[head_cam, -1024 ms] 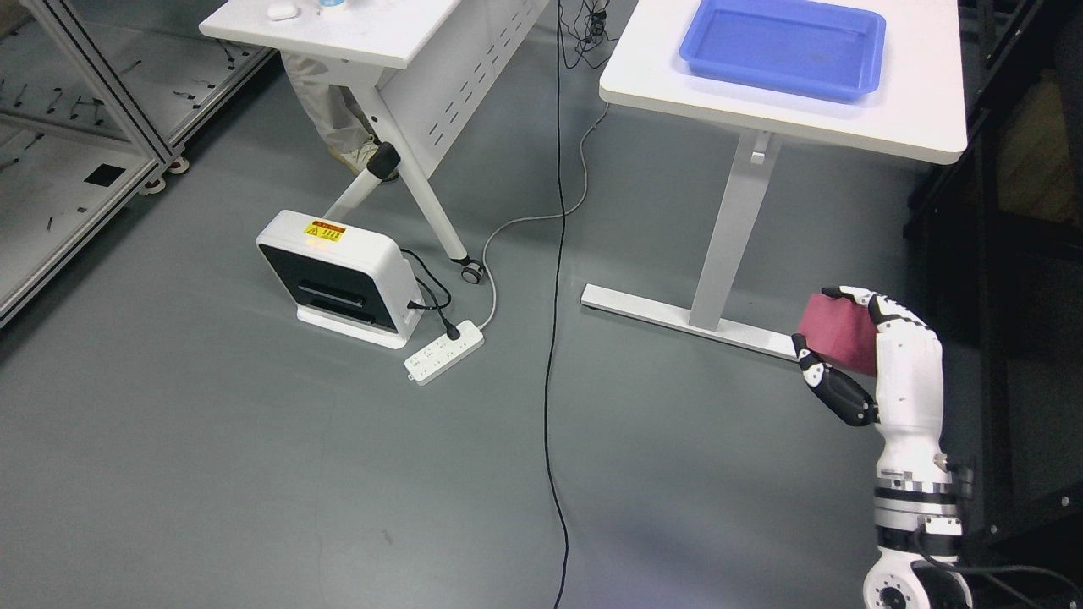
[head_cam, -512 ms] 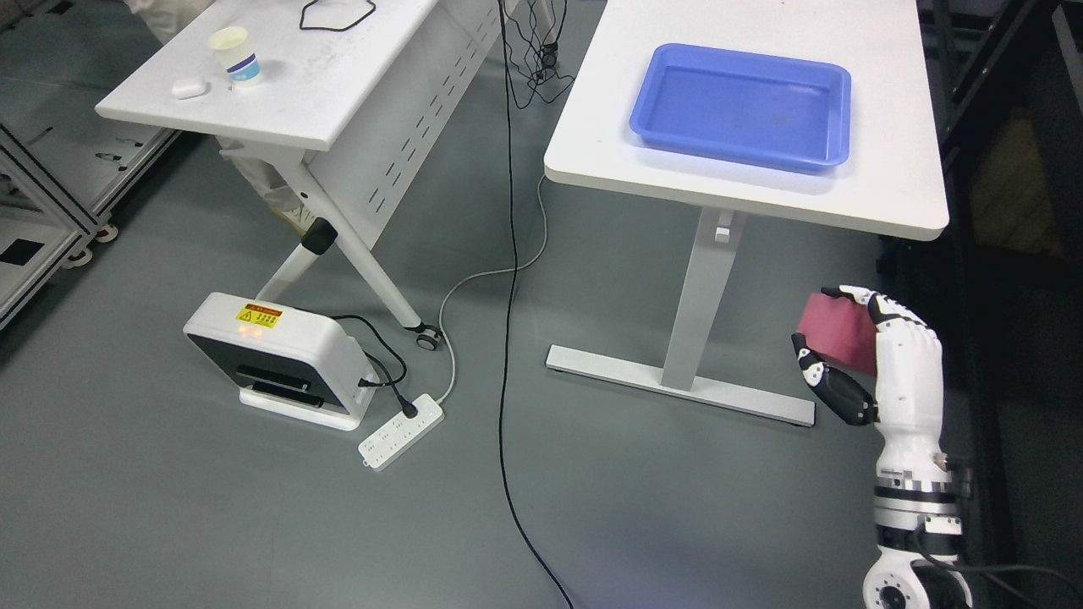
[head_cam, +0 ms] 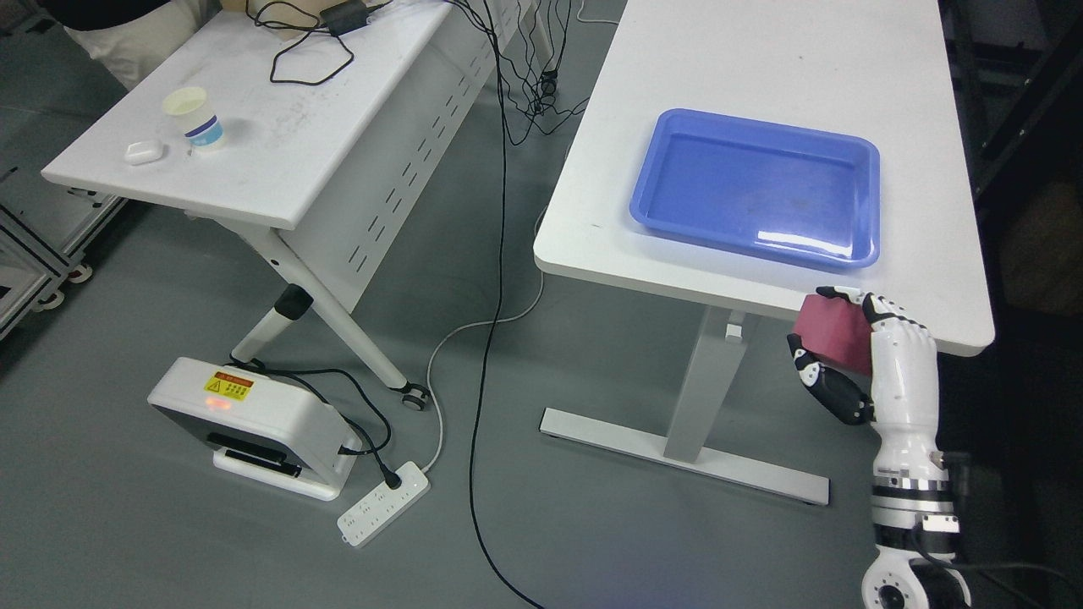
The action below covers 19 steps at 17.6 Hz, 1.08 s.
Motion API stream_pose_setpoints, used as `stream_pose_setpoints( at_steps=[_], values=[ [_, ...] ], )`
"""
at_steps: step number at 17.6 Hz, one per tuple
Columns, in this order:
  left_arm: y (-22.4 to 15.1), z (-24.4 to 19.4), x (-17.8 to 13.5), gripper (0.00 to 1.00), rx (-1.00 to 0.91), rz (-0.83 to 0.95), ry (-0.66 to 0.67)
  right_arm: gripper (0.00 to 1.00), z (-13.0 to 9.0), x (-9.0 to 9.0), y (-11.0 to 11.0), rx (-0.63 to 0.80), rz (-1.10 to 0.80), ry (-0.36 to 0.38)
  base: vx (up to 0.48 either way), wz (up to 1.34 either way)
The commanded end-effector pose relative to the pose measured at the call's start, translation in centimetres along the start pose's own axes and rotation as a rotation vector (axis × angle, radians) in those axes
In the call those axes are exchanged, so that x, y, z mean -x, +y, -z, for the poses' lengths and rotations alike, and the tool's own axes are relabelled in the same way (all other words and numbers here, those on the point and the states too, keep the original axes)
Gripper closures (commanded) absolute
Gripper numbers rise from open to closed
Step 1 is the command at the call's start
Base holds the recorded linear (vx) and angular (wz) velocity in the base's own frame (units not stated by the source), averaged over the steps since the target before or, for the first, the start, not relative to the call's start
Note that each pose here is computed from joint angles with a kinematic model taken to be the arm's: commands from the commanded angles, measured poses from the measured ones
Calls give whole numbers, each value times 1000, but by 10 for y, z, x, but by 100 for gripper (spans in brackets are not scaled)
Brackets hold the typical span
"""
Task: Pick pink block from left shelf to tray
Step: 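Turn and drive to the white table holding the block in the right hand, then lower the pink block into the blue tray and open the right hand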
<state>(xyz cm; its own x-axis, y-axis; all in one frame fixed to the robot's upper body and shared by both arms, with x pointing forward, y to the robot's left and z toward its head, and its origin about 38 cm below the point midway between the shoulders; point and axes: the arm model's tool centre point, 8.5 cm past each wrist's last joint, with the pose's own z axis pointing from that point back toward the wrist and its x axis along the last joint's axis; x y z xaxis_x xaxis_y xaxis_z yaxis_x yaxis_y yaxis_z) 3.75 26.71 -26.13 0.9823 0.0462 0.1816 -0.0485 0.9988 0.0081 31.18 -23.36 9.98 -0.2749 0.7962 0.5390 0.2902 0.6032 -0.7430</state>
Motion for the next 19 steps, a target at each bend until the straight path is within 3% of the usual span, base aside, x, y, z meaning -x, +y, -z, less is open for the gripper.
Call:
stream_pose_setpoints(
  at_steps=[1, 16, 17, 19],
  values=[
    [12, -2, 5, 0, -18, 4, 8, 96, 0, -3, 2, -5, 7, -5, 335, 29],
    [12, -2, 5, 0, -18, 4, 8, 93, 0, -11, 11, -41, 22, -32, 284, 6],
    [12, -2, 5, 0, -18, 4, 8, 91, 0, -11, 11, -41, 22, -30, 217, 1],
    [12, -2, 5, 0, -18, 4, 8, 70, -2, -9, 17, -101, 21, -21, 196, 0]
  ],
)
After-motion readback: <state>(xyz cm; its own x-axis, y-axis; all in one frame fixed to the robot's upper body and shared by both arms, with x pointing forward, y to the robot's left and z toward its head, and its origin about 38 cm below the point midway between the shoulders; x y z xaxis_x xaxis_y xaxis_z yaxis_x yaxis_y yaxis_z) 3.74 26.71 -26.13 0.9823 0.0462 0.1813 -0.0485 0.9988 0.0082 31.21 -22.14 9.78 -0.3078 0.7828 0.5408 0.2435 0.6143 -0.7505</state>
